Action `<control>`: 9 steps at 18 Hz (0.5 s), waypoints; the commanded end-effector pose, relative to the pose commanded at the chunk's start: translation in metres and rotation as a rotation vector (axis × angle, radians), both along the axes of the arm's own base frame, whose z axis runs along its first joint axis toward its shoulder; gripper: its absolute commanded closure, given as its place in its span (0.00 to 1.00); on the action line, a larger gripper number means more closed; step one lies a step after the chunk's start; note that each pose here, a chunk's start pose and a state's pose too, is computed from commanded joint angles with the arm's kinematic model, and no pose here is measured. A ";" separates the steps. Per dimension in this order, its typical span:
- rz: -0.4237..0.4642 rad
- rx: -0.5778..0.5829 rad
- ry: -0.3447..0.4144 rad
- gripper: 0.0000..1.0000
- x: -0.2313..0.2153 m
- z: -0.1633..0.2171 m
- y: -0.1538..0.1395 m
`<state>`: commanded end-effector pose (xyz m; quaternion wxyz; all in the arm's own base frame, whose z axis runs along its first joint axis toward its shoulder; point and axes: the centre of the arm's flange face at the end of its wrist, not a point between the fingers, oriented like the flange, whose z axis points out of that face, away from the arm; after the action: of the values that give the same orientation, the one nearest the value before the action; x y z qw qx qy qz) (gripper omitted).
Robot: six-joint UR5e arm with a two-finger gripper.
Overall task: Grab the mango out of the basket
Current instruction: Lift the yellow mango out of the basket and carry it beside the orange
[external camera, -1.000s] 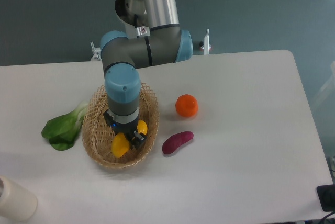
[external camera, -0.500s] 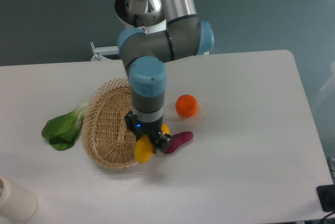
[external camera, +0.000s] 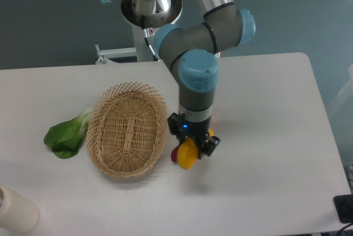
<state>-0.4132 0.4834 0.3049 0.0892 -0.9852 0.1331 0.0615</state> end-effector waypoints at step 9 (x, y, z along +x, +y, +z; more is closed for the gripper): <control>-0.070 -0.080 0.079 0.49 -0.053 -0.003 -0.026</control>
<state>-0.4664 0.4573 0.3021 0.0464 -0.9795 0.1731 0.0918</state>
